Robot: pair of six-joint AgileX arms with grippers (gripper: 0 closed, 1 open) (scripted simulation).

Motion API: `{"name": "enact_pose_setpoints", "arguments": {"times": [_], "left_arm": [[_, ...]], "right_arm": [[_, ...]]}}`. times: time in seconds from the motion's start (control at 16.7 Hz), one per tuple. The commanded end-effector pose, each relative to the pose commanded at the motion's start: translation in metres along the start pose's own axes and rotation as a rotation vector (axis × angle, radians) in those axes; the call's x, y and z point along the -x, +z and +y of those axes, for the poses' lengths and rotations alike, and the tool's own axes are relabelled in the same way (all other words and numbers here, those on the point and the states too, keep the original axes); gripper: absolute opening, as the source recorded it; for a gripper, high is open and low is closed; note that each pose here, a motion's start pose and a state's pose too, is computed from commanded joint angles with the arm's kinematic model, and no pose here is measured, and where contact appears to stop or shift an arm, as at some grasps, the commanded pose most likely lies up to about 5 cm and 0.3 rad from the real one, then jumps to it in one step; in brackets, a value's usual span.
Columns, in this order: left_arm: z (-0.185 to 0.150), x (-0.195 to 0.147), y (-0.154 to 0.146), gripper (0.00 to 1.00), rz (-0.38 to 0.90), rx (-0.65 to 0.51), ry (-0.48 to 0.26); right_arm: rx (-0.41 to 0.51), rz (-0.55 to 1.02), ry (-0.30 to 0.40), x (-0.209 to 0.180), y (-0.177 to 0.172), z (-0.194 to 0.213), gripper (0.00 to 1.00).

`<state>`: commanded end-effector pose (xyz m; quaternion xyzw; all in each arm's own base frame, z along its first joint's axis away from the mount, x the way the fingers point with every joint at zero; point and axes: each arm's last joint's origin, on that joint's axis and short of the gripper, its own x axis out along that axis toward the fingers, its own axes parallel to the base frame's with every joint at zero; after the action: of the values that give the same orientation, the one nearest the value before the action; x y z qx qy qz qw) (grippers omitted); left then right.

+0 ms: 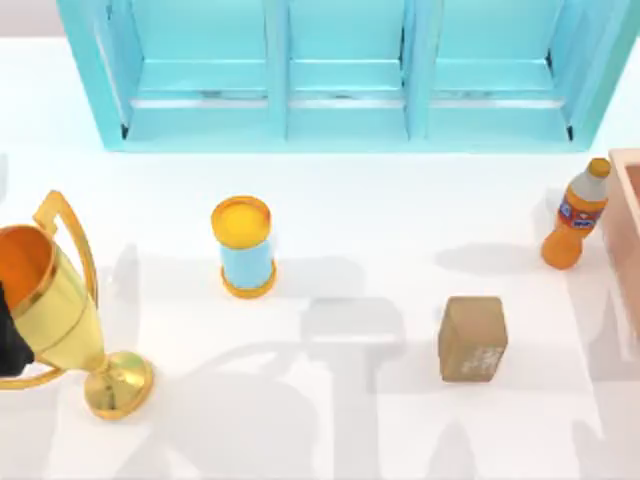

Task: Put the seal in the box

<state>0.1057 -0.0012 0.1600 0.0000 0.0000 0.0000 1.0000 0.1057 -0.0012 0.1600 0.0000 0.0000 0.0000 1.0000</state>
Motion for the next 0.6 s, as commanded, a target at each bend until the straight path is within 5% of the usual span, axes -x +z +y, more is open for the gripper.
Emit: {"name": "enact_pose_setpoints", "arguments": {"times": [0.3,0.6], "left_arm": [[0.0,0.0,0.0,1.0,0.0,0.0,0.0],[0.0,0.0,0.0,1.0,0.0,0.0,0.0]], "right_arm": [[-0.028,0.044,0.03,0.0,0.01,0.003,1.0],[-0.134,0.294,0.114,-0.012,0.056,0.016,1.0]]}}
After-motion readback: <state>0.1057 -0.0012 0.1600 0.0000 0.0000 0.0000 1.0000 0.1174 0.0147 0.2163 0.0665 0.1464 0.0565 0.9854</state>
